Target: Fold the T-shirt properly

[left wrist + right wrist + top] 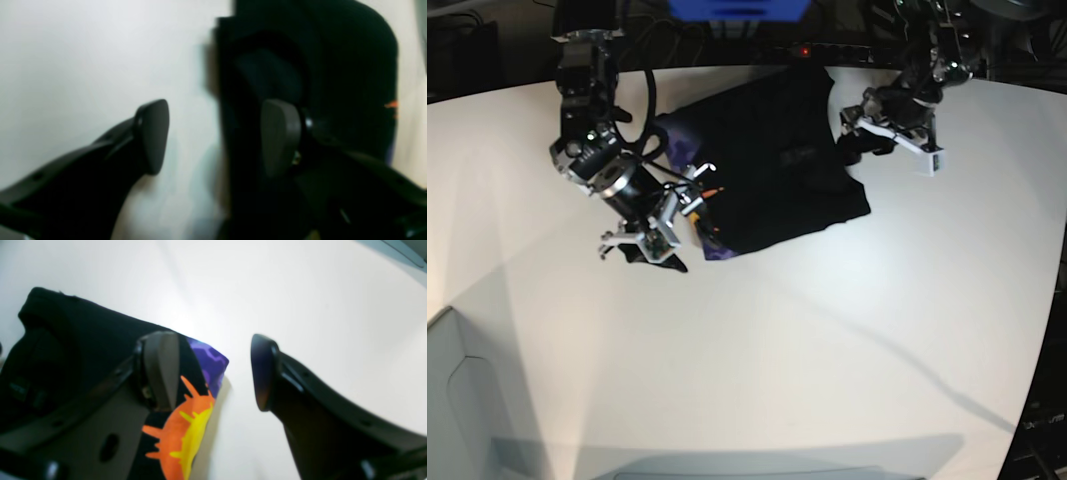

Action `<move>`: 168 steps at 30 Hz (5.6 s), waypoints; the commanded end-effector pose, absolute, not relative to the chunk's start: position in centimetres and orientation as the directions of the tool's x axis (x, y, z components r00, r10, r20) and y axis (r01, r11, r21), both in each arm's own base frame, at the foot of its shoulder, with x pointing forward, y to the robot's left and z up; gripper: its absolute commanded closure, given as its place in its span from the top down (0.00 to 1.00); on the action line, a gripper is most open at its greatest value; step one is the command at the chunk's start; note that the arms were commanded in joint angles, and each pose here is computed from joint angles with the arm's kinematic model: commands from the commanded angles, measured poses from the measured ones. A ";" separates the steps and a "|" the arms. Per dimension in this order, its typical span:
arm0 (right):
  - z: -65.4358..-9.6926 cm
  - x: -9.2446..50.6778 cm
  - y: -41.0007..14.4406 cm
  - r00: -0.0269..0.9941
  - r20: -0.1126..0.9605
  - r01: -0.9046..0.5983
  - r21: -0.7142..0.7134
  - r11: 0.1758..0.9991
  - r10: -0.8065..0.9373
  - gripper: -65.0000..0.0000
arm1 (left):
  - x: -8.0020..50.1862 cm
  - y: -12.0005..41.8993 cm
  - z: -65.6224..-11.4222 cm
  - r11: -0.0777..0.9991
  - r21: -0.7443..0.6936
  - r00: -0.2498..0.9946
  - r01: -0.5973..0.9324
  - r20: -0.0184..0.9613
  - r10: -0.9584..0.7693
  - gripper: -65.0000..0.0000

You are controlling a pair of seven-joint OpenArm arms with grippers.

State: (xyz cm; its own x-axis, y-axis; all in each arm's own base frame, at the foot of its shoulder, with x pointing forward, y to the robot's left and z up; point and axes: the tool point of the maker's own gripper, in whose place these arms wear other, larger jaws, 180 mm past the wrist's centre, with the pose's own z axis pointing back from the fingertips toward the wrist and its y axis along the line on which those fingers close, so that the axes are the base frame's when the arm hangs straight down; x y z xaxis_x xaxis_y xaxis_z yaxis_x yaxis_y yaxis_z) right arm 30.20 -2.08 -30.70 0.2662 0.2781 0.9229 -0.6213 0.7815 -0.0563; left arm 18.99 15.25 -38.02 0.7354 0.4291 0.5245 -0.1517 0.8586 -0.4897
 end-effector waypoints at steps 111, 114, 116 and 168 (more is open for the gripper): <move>-33.4 24.9 -25.5 0.502 0.860 0.012 -0.112 0.994 0.091 0.53 | 35.4 -15.6 -35.7 0.022 0.730 -0.350 0.683 0.353 -0.868 0.20; -33.4 25.0 -25.5 0.502 0.860 0.010 -0.112 0.994 0.091 0.53 | 36.7 -15.4 -33.7 0.093 0.738 -0.318 0.668 0.397 -0.861 0.28; -33.4 25.0 -25.5 0.502 0.860 0.010 -0.112 0.994 0.091 0.53 | 37.5 -15.1 -32.6 0.136 0.738 -0.299 0.661 0.425 -0.854 0.36; -34.1 21.0 -19.2 0.544 0.834 -0.089 -0.050 0.995 0.090 0.45 | 20.6 30.5 -33.3 0.930 0.367 0.741 0.027 0.617 -0.265 0.42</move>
State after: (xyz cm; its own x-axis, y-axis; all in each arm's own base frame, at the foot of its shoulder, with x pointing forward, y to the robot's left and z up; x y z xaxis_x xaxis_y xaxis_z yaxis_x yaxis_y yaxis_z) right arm 20.58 -19.31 -35.24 0.5843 0.0810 0.8075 -0.0753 0.9961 -0.0455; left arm 20.18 30.24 -34.39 0.7628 -0.2459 0.5980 0.0314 0.9379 0.3456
